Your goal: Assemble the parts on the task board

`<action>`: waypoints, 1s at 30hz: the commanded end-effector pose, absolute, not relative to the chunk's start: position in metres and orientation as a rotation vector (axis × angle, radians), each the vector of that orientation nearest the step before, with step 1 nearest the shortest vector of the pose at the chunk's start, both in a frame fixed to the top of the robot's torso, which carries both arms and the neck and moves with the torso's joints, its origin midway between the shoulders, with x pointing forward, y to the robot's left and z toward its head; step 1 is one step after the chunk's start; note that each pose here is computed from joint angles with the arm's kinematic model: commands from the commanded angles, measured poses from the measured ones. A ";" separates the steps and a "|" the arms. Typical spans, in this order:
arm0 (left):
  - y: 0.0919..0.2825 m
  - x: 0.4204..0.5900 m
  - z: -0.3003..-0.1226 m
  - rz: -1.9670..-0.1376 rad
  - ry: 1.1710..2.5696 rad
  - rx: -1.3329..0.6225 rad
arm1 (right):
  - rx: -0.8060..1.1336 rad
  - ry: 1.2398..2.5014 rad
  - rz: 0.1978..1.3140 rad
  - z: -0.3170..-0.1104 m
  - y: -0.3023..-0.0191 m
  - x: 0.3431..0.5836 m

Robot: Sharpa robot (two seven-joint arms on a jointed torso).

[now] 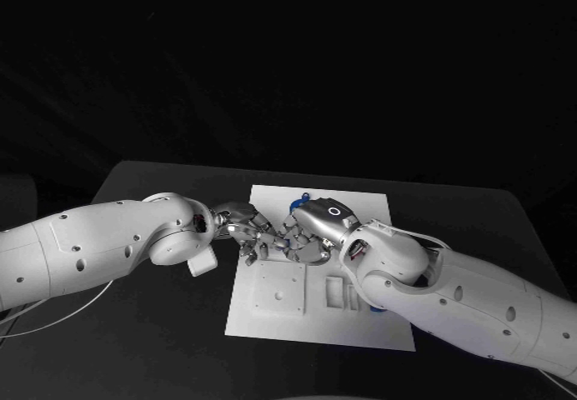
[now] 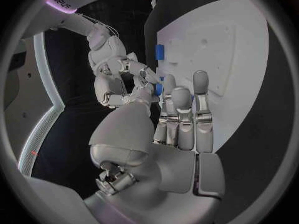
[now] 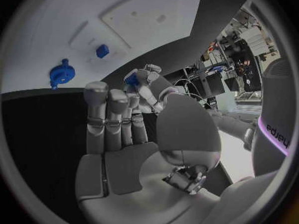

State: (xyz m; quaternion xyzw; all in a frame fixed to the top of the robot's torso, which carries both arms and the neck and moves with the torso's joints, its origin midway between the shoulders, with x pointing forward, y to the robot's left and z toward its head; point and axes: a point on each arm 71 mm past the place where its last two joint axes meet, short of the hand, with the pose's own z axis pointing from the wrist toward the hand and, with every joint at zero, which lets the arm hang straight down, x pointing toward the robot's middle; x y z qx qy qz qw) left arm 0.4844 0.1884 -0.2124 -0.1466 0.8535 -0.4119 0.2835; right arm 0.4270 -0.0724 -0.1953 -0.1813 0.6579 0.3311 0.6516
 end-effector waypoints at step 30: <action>0.187 0.481 -0.210 -1.198 2.290 -0.435 | -0.390 1.495 0.725 -0.197 -0.077 0.431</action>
